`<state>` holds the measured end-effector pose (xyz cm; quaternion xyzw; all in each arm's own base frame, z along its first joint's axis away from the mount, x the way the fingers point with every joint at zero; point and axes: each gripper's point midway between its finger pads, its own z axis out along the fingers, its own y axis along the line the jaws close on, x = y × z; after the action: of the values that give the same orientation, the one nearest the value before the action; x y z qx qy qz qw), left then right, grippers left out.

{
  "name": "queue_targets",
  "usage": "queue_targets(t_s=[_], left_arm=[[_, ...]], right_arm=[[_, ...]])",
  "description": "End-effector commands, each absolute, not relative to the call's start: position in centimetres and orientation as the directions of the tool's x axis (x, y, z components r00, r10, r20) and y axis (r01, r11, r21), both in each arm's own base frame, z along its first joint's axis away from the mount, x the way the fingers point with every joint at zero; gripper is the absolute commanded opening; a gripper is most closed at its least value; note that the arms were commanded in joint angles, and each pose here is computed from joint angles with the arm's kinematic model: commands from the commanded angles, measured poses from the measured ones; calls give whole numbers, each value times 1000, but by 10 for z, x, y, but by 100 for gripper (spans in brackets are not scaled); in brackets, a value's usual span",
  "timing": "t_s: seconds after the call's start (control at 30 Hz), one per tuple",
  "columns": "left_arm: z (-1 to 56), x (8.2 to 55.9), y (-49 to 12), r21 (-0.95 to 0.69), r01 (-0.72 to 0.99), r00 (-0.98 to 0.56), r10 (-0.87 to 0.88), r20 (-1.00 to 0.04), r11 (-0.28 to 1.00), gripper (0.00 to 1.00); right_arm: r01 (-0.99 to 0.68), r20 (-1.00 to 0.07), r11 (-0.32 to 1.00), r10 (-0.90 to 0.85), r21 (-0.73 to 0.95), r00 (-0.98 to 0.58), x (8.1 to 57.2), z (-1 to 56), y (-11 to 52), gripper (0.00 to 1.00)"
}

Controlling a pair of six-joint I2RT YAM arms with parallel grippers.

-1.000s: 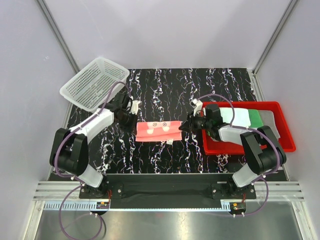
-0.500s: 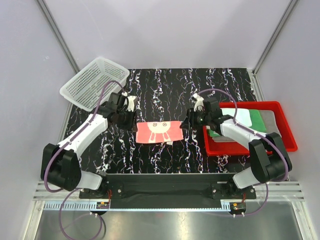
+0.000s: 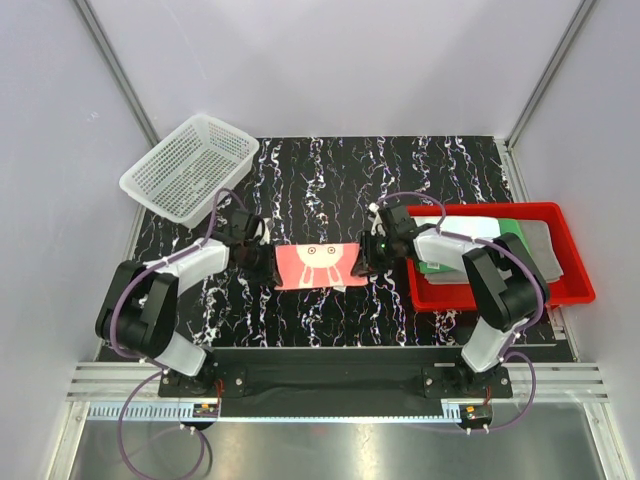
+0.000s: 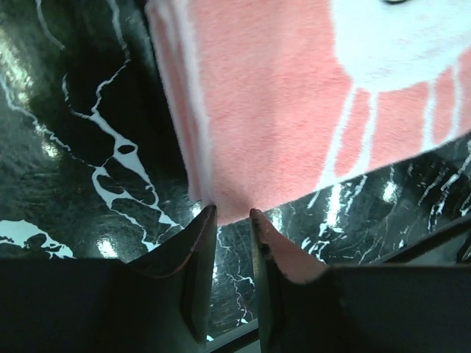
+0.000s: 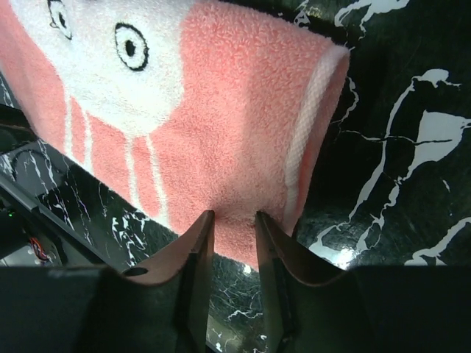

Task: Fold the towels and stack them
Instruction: Fold the towel, then neatly place the folded towel into the bin

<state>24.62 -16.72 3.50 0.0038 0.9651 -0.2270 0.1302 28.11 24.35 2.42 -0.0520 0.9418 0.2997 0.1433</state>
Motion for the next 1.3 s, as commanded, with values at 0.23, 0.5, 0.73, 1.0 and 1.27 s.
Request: queue_targets(t_s=[0.23, 0.5, 0.73, 1.0, 1.27], left_arm=[[79, 287, -154, -352, -4, -909, -150, -388, 936, 35], [140, 315, -150, -337, 73, -840, -125, -528, 939, 40], [163, 321, -129, -342, 95, -810, -127, -572, 935, 40], [173, 323, -127, -364, 128, -798, -122, -590, 923, 41], [184, 326, -132, -391, 154, -790, -125, -600, 907, 41]], right_arm=[[-192, -407, 861, 19, 470, -913, 296, 81, 234, 54], [-157, -408, 939, -20, 307, -913, 319, 63, 215, 64], [-86, -319, 947, 18, 310, -948, 322, 34, 221, 64], [-52, -248, 913, 55, 404, -967, 301, 12, 233, 60], [-31, -230, 908, 73, 418, -971, 292, -8, 239, 47]])
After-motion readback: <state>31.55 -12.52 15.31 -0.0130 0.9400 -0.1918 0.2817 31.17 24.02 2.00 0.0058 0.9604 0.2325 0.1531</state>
